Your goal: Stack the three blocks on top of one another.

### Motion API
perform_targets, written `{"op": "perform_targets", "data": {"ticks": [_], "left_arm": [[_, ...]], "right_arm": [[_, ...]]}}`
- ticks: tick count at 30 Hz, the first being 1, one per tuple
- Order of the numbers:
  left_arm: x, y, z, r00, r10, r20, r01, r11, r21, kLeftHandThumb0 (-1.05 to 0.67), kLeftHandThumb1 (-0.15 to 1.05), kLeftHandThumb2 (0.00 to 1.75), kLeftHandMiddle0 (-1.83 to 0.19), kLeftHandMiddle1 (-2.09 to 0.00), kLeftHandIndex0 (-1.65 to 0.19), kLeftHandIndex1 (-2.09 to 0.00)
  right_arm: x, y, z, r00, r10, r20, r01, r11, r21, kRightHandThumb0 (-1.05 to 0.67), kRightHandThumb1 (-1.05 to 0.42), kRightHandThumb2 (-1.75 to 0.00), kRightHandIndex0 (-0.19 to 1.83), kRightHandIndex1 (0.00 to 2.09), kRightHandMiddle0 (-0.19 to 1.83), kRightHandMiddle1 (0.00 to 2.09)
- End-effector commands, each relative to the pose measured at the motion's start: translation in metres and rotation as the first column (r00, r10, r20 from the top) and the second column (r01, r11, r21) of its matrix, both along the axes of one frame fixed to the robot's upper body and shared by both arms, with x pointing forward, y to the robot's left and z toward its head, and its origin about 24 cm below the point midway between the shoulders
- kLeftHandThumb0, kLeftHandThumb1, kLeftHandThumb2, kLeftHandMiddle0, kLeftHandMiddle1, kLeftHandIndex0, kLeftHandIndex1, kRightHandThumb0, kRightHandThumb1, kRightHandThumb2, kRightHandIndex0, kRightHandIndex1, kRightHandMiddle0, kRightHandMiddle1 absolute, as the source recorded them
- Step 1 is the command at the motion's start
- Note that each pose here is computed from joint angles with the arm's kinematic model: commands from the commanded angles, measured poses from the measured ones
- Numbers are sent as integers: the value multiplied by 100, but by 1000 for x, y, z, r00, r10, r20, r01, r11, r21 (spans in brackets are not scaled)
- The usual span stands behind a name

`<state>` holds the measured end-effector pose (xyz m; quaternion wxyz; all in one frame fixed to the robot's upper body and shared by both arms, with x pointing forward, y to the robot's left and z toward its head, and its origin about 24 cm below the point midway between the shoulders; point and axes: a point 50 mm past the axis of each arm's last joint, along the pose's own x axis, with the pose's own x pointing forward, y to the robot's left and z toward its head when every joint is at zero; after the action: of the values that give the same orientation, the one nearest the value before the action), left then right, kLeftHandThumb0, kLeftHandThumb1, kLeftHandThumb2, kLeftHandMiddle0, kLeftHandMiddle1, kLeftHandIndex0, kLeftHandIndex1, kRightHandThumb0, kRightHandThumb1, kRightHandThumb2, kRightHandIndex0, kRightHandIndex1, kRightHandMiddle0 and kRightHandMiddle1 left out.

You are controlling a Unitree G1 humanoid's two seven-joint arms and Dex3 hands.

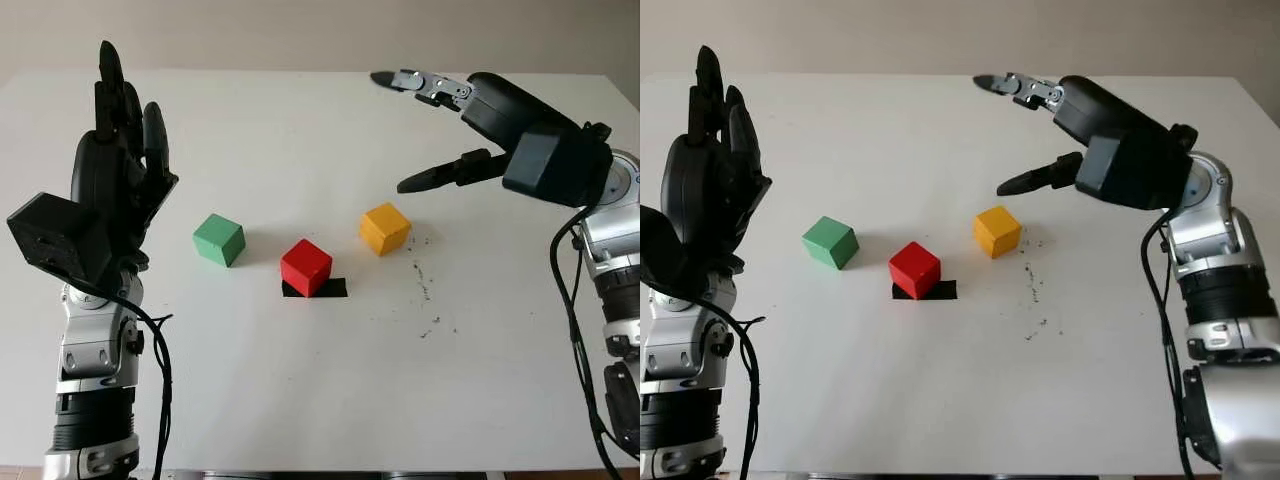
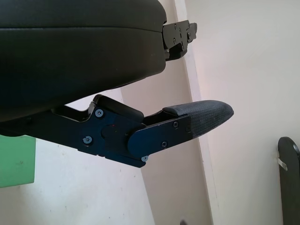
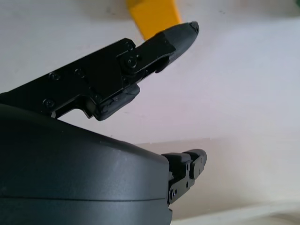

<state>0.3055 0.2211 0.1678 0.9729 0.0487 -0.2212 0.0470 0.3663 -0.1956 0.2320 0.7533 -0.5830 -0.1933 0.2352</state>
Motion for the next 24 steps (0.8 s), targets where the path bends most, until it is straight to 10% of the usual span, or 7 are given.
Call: {"op": "perform_targets", "data": {"ticks": [1,24], "left_arm": [[-2,1,0,1000,0,14,0,1000,2,-74,105,69,19,0,19,0],[-2,-9,0,1000,-22,8,22,1000,18,-71,105,66,19,0,19,0]], "right_arm": [[0,0,5,1000,10,27,-8,997,-80,-67,-81,-5,6,7,26,19],[2,8,-46,998,68,12,-55,890,-453,-67,-86,-6,2,5,30,8]]}}
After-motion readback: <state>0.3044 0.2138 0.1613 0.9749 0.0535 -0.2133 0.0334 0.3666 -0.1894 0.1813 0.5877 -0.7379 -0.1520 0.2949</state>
